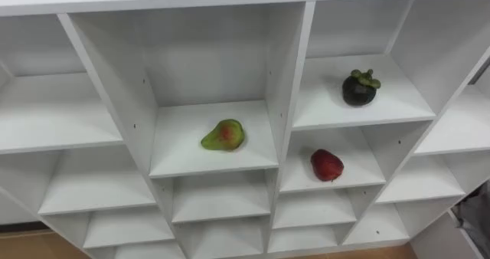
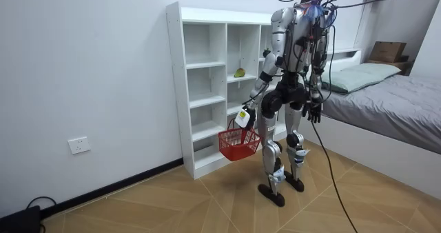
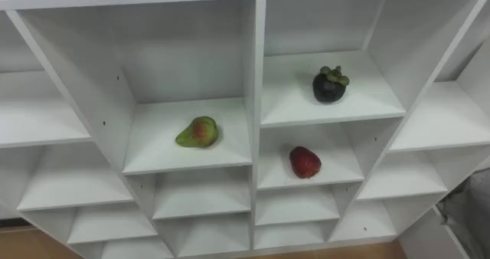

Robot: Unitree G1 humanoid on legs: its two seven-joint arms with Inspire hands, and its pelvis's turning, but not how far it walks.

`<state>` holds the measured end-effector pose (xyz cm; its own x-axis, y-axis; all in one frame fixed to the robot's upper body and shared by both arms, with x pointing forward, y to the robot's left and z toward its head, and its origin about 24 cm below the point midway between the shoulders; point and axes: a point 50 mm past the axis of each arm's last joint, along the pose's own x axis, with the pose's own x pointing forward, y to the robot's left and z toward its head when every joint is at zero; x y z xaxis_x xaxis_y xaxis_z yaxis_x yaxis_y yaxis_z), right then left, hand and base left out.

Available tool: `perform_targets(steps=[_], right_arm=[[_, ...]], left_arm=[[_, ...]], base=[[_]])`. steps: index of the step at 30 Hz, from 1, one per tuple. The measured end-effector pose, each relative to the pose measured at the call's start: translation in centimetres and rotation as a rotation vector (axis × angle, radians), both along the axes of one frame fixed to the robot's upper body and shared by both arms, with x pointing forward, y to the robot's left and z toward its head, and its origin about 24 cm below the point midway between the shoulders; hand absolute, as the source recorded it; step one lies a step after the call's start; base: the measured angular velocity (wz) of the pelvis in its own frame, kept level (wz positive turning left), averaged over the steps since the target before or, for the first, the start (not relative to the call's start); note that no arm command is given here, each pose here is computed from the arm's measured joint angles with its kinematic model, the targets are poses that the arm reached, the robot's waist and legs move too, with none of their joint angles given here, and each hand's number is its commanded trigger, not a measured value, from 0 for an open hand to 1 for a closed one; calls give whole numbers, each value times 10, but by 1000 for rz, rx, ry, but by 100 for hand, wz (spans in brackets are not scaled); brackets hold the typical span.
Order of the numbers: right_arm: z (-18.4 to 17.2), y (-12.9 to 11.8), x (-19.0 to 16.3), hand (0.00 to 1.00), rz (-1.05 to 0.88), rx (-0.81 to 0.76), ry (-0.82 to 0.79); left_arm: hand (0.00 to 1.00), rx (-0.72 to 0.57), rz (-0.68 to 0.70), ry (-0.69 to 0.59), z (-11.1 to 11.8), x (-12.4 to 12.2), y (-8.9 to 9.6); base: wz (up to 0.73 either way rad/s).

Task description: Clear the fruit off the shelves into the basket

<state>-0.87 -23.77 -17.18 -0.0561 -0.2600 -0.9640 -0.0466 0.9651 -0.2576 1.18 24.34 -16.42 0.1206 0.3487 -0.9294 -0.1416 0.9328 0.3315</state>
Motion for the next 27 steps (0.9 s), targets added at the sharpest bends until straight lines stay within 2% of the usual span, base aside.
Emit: perform_targets(steps=[27], right_arm=[[0,0,11,0,52,-38,-83]], left_arm=[[100,8,-14,-62,0,2,-2]], base=[[1]])
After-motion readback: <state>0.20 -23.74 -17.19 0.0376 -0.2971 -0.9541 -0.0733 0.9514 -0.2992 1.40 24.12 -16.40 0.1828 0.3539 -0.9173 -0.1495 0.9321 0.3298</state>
